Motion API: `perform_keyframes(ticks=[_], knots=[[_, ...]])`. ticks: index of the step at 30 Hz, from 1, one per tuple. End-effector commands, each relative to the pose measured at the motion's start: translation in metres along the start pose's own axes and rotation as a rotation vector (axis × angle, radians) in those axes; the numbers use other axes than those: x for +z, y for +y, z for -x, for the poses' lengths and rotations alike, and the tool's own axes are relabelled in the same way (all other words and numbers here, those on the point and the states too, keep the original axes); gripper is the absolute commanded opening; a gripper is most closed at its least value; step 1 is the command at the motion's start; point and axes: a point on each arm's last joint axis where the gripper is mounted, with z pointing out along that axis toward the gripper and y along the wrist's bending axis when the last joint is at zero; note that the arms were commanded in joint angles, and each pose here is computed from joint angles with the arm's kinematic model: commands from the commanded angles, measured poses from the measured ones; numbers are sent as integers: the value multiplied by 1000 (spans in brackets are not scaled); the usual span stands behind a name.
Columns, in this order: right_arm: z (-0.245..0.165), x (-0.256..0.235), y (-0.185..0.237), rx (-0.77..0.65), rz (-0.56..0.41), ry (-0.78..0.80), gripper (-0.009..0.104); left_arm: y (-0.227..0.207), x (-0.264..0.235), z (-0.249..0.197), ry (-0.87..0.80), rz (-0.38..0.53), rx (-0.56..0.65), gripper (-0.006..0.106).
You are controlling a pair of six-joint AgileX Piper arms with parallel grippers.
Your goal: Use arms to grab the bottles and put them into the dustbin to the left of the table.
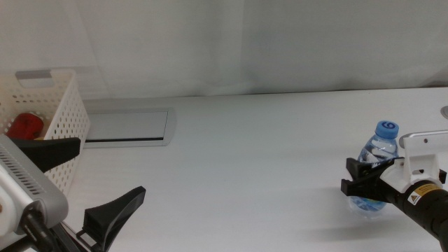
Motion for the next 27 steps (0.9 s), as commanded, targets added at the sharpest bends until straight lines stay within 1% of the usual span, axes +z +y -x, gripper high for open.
perform_keyframes(ticks=[1, 2, 4, 6, 7, 9, 11, 14, 17, 19, 20, 23, 24, 27], knots=[[2, 1, 0, -4, -4, -14, 39, -1, 0, 0, -10, -3, -7, 92], [2, 1, 0, -4, -4, -14, 29, -1, 0, 0, -10, -3, -7, 92], [2, 1, 0, -4, -4, -17, -1, -1, 0, 0, -10, -3, -7, 92], [8, 2, 2, -17, 18, -57, -3, -1, 0, 0, -10, -3, -7, 92], [13, 3, 7, -63, 63, -77, -3, -1, 0, 0, -10, -3, -7, 92], [21, 3, 13, -107, 117, -109, -3, -1, 0, 0, -10, -3, -7, 92], [33, 2, 20, -108, 178, -152, -3, -1, 0, 0, -10, -3, -7, 92], [54, -2, 29, -60, 272, -214, -3, -1, 0, 0, -10, -3, -7, 92], [70, -4, 44, -59, 382, -230, -3, -1, 0, 0, -10, -3, -7, 92], [79, -5, 58, -104, 457, -239, -3, -1, 0, 0, -10, -3, -7, 92], [85, -5, 73, -140, 501, -244, -3, -1, 0, 0, -10, -3, -7, 92], [86, -7, 97, -175, 566, -239, -3, -1, 0, 0, -10, -3, -7, 92], [83, -6, 111, -193, 604, -227, -3, -1, 0, 0, -10, -3, -7, 92], [73, 0, 129, -236, 646, -200, -3, -1, 0, 0, -10, -3, -7, 92]])
